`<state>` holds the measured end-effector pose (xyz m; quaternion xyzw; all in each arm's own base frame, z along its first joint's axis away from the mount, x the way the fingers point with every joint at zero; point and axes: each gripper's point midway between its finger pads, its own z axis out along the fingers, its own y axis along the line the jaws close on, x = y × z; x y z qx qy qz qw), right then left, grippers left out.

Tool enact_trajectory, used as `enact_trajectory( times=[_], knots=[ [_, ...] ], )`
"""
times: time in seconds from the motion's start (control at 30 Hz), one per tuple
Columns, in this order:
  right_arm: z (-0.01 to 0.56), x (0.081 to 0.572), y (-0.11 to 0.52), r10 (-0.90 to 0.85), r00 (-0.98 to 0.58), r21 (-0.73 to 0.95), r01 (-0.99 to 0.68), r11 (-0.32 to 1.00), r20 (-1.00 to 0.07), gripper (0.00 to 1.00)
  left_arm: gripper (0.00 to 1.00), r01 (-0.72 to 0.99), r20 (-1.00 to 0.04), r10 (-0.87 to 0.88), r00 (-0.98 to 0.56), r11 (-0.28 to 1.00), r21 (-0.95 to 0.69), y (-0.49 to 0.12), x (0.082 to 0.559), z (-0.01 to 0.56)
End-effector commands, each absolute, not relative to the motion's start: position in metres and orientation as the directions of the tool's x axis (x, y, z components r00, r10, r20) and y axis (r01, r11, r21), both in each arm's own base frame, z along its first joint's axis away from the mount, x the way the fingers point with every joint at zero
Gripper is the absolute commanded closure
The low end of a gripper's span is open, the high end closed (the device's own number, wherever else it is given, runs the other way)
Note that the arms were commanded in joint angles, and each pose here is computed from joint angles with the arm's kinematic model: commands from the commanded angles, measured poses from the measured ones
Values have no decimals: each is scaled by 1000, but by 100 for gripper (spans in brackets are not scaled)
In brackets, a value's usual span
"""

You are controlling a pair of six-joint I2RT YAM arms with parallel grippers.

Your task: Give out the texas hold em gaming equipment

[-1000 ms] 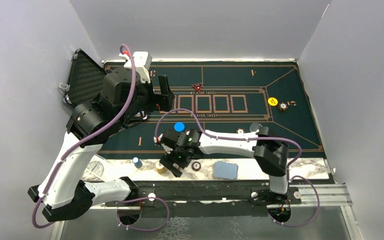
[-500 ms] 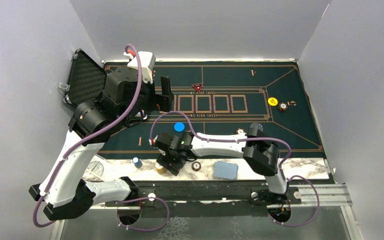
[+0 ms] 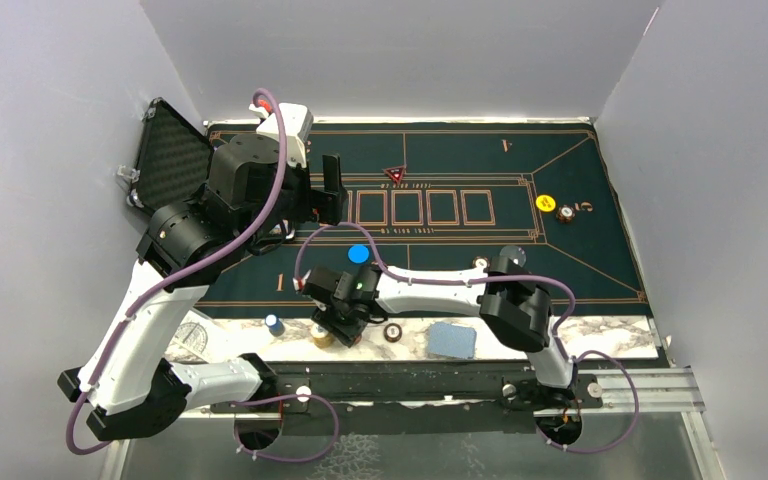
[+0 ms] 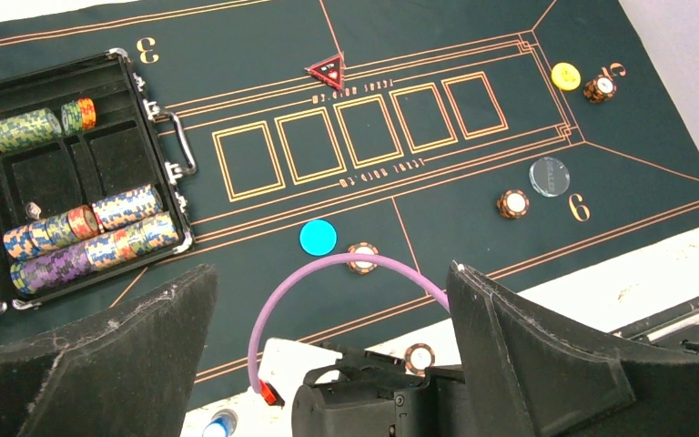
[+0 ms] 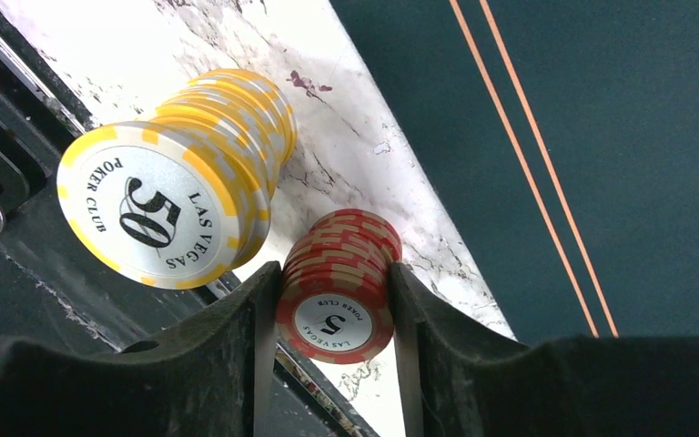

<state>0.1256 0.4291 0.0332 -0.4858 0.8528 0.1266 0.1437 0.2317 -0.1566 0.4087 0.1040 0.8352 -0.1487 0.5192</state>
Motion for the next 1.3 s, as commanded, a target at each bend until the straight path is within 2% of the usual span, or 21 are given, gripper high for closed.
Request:
enact_trajectory(
  times=[0.0, 0.17, 0.4, 0.6, 0.8, 0.97, 1.07, 1.27],
  knots=[
    [31, 127, 426, -794, -486, 36, -860, 509, -365, 55, 1, 310, -907, 24, -420, 943, -119, -146, 229, 413],
    [48, 131, 427, -773, -500, 29, -846, 533, -390, 68, 1, 310, -906, 25, -421, 943, -118, -148, 231, 413],
    [83, 145, 403, -718, -548, 29, -803, 596, -429, 75, 1, 306, -905, 25, -425, 945, -118, -149, 232, 412],
    [104, 184, 354, -601, -654, 70, -701, 710, -459, 76, 1, 313, -903, 32, -429, 943, -115, -154, 236, 411],
    [88, 239, 257, -447, -779, 45, -516, 855, -440, 76, 1, 325, -900, 42, -435, 939, -113, -161, 241, 410],
    [60, 261, 176, -296, -866, 36, -339, 940, -404, 77, 1, 336, -897, 49, -440, 935, -114, -166, 244, 410],
    [51, 262, 164, -290, -871, 35, -330, 943, -397, 77, 1, 339, -895, 51, -443, 934, -114, -168, 245, 409],
    [45, 272, 180, -298, -868, 76, -355, 932, -396, 77, 1, 356, -889, 63, -453, 927, -115, -177, 250, 407]
  ],
)
